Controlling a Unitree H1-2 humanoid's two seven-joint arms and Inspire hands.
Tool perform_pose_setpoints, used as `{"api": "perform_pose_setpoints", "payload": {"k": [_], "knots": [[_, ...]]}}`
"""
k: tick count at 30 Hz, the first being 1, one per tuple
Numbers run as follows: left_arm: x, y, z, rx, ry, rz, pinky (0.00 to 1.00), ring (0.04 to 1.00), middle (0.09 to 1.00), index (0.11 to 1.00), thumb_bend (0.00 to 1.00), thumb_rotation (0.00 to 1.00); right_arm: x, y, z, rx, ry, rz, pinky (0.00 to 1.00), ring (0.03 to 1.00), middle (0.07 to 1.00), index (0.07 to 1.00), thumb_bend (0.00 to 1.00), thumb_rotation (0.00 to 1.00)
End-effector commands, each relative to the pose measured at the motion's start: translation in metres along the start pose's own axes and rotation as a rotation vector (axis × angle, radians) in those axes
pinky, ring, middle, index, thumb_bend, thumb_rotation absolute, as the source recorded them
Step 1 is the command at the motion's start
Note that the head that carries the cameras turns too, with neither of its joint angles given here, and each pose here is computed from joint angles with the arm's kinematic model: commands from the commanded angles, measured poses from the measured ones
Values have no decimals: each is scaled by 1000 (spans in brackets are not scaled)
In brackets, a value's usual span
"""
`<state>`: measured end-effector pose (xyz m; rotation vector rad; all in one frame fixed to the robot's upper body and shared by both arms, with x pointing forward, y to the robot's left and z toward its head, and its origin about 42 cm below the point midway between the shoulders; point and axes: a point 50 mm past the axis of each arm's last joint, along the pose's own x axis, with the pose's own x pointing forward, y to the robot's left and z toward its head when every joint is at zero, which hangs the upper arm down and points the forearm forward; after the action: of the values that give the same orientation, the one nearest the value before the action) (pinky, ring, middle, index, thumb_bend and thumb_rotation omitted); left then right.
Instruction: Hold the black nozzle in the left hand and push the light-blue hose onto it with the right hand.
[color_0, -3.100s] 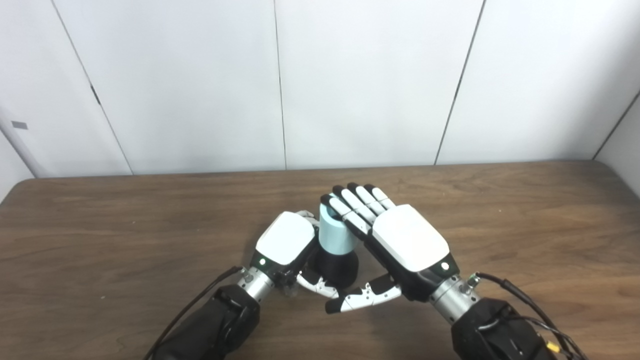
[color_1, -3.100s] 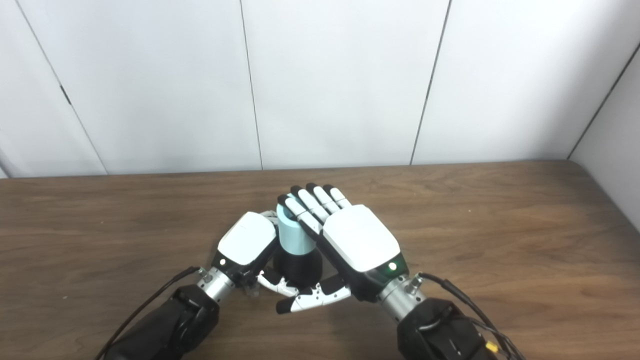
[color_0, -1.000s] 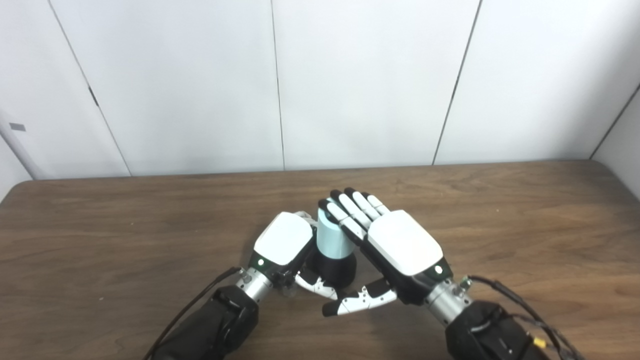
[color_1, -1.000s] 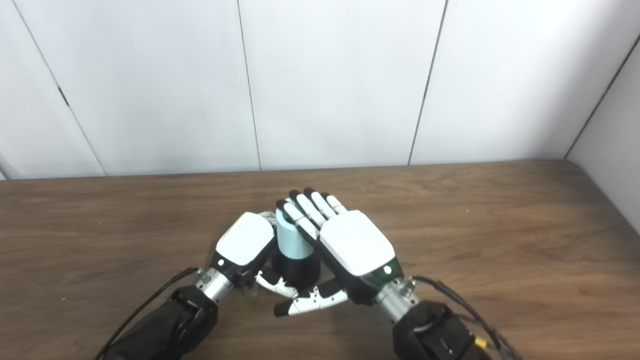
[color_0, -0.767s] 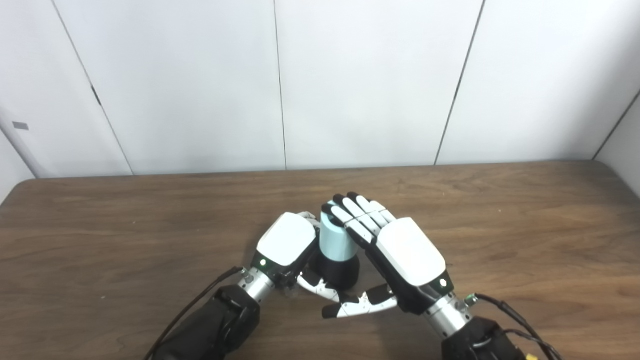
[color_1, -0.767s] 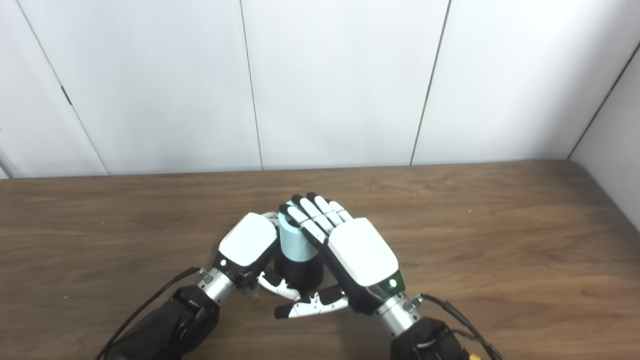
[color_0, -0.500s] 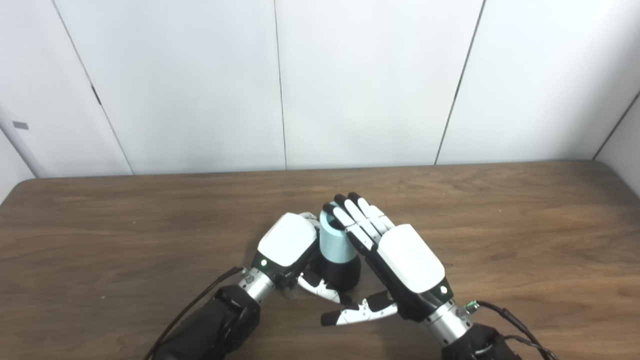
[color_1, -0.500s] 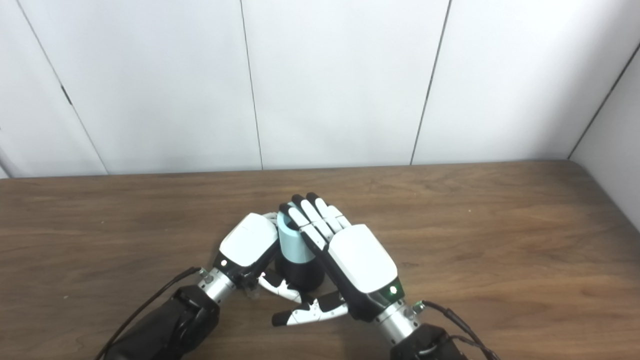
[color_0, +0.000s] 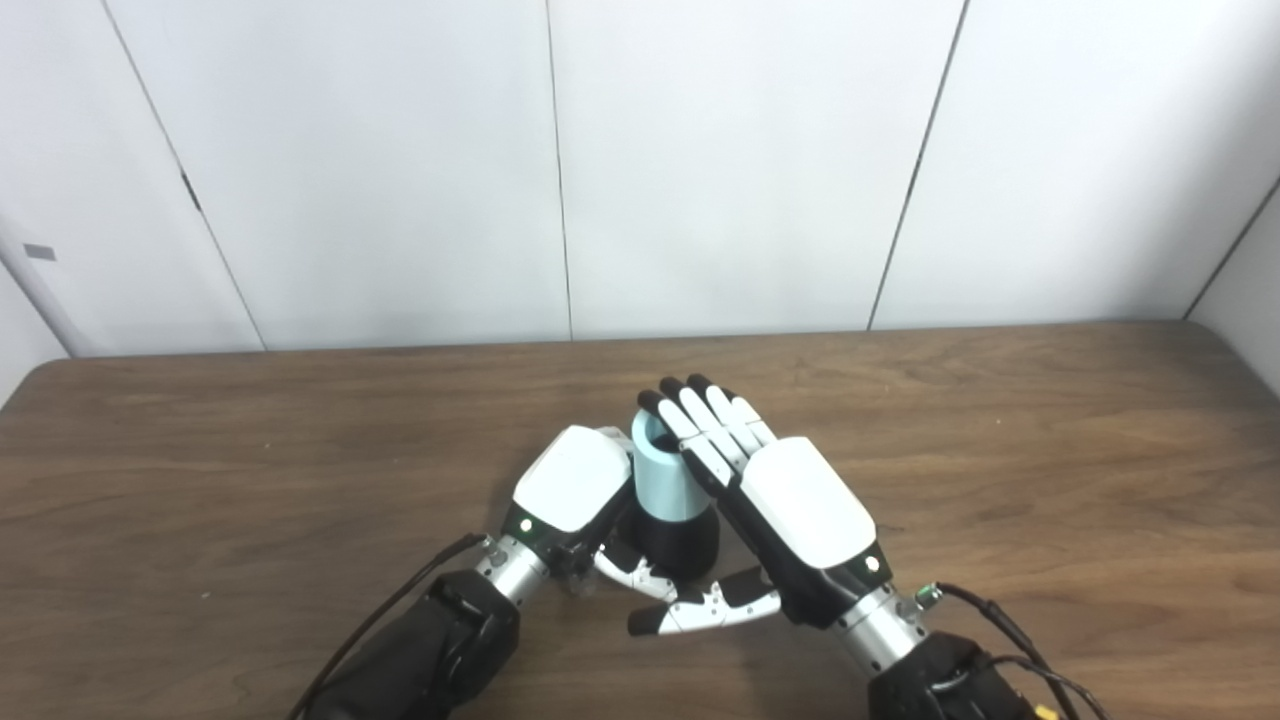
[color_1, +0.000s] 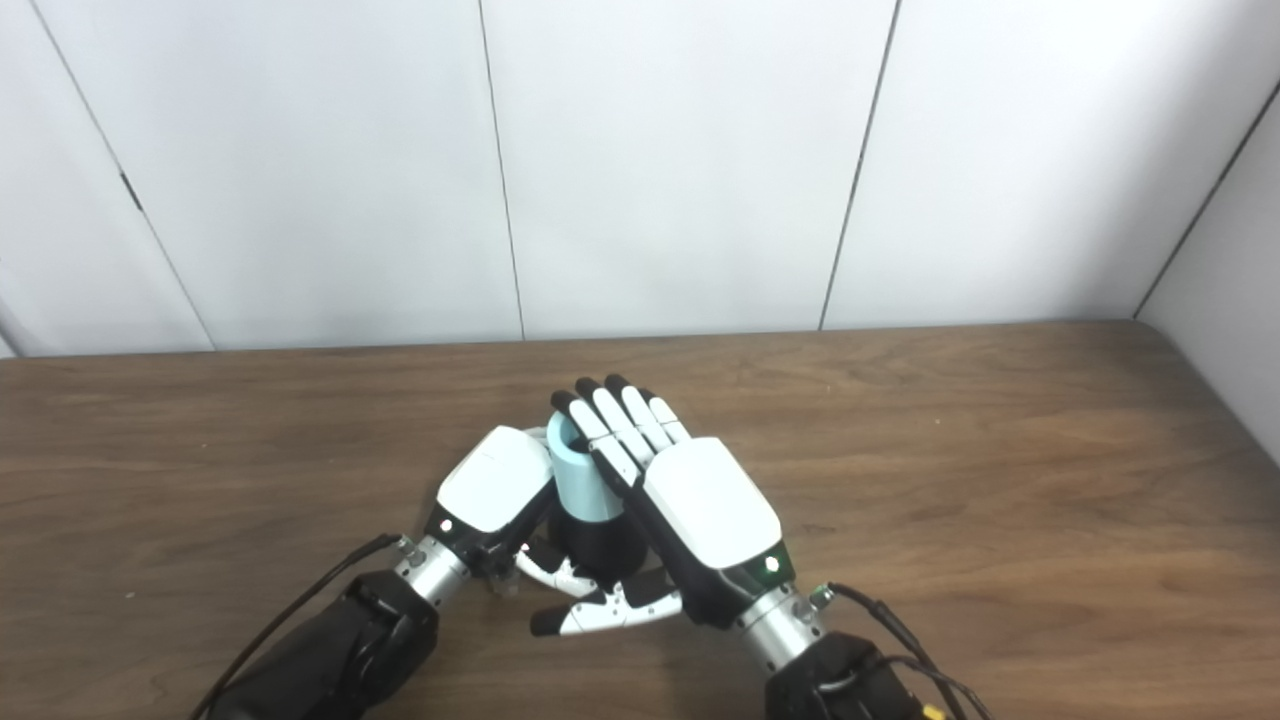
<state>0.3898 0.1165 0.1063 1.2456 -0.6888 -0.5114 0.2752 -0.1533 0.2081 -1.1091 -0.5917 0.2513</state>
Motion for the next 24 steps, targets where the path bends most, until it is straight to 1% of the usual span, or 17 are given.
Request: {"api": "perform_pose_setpoints", "payload": {"k": [1, 4, 8, 10, 12, 14, 16, 18, 20, 21, 24], "knots": [[-85, -103, 37, -100, 66, -341, 630, 506, 443, 484, 503, 0, 16, -3, 10, -1, -50, 13, 1000, 1000, 1000, 1000, 869, 773], [-86, -104, 36, -107, 64, -328, 662, 482, 430, 495, 503, 0, 17, -7, 7, 10, -35, -9, 1000, 1000, 1000, 1000, 858, 762], [-85, -104, 34, -118, 64, -336, 681, 470, 433, 512, 502, 0, 18, -14, 4, 18, -29, -97, 1000, 1000, 1000, 1000, 844, 755], [-85, -105, 33, -117, 66, -337, 691, 473, 437, 507, 502, 0, 18, -15, 3, 40, -33, -162, 1000, 1000, 1000, 1000, 827, 729], [-85, -105, 32, -110, 66, -343, 692, 474, 437, 501, 503, 0, 17, -15, 2, 71, -38, -238, 932, 993, 1000, 1000, 806, 686], [-85, -104, 32, -104, 64, -344, 697, 473, 435, 512, 502, 0, 16, -14, 1, 87, -30, -290, 850, 957, 996, 1000, 796, 662], [-86, -104, 32, -102, 64, -345, 697, 477, 437, 512, 502, 0, 15, -13, -1, 82, -20, -328, 815, 929, 979, 1000, 776, 687], [-86, -103, 32, -100, 63, -344, 697, 482, 439, 509, 502, 0, 13, -12, -4, 85, -12, -356, 803, 913, 969, 1000, 759, 698], [-86, -103, 32, -98, 63, -345, 693, 481, 433, 510, 501, 0, 11, -12, -7, 83, -4, -369, 837, 929, 981, 1000, 745, 717], [-86, -103, 31, -98, 64, -346, 696, 476, 436, 515, 501, 0, 10, -12, -9, 81, 2, -369, 910, 977, 995, 1000, 737, 742], [-86, -103, 31, -105, 65, -343, 695, 470, 436, 520, 501, 0, 6, -13, -17, 84, 21, -371, 975, 997, 1000, 1000, 745, 763]]}}
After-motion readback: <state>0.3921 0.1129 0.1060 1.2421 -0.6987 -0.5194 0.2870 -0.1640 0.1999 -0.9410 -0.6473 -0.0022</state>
